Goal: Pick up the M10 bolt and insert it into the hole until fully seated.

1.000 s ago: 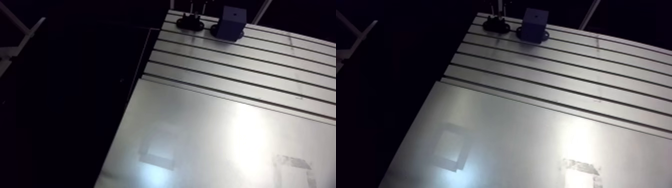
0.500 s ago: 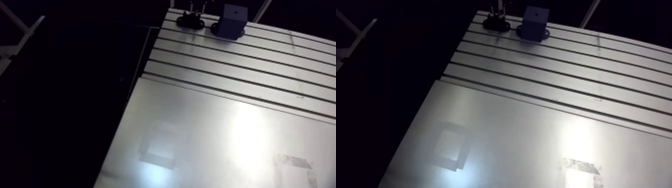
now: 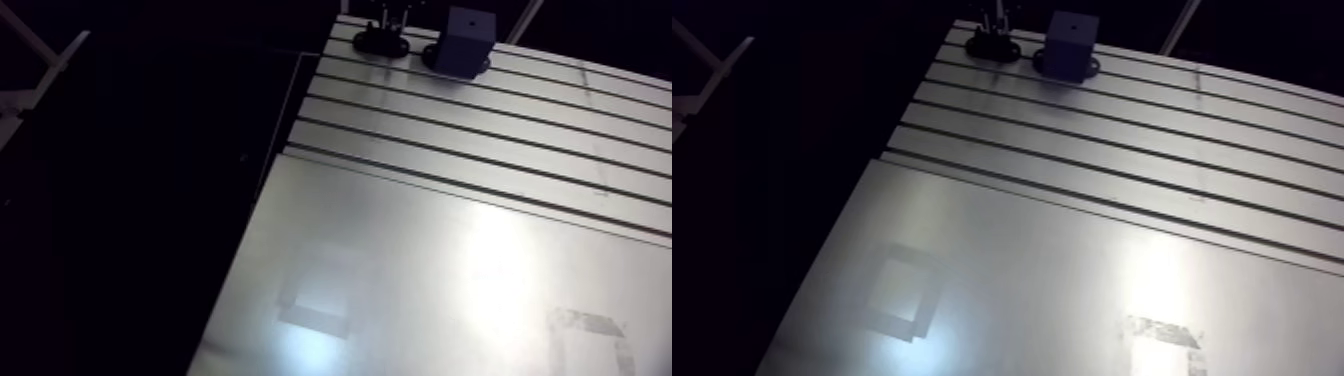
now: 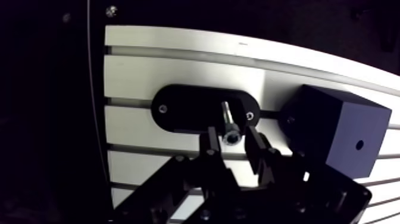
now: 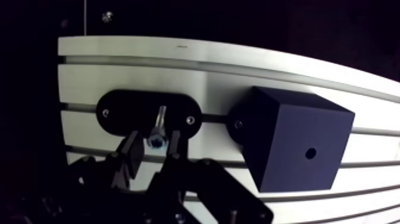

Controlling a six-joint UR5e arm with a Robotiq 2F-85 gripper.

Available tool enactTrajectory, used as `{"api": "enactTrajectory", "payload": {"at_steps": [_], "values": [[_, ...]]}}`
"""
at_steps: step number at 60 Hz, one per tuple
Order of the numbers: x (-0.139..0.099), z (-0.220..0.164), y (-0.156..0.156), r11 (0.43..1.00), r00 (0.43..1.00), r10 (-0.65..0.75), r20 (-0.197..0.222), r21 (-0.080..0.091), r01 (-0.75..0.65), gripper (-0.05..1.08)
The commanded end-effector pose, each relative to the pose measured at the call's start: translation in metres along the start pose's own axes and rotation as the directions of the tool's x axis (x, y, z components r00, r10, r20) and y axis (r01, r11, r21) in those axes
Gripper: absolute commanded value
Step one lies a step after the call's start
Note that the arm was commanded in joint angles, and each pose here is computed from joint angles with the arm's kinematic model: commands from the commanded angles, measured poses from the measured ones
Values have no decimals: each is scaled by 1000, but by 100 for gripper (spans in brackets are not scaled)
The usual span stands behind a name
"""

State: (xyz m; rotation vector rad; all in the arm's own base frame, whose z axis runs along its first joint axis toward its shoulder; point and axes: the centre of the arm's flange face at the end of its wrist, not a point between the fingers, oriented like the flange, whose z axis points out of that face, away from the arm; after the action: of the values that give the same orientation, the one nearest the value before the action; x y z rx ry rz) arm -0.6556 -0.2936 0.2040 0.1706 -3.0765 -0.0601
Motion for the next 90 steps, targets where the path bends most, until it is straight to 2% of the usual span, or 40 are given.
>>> {"api": "enactTrajectory", "payload": {"at_steps": [1,11,31,55,75,77,78,90], "values": [[-1,1,-1,1000,1000,-2,3,1,2,62],[1,0,0,1000,1000,1,0,1,-1,67],[1,0,0,1000,1000,-1,0,1,1,68],[2,-2,0,1000,1000,-1,-3,1,1,80],[4,-7,0,1000,1000,-2,-10,4,2,84],[4,-8,0,1000,1000,-2,-11,4,2,84],[8,-21,0,1000,999,0,-34,7,1,88],[11,-38,0,1000,999,-6,-43,11,6,93]]}}
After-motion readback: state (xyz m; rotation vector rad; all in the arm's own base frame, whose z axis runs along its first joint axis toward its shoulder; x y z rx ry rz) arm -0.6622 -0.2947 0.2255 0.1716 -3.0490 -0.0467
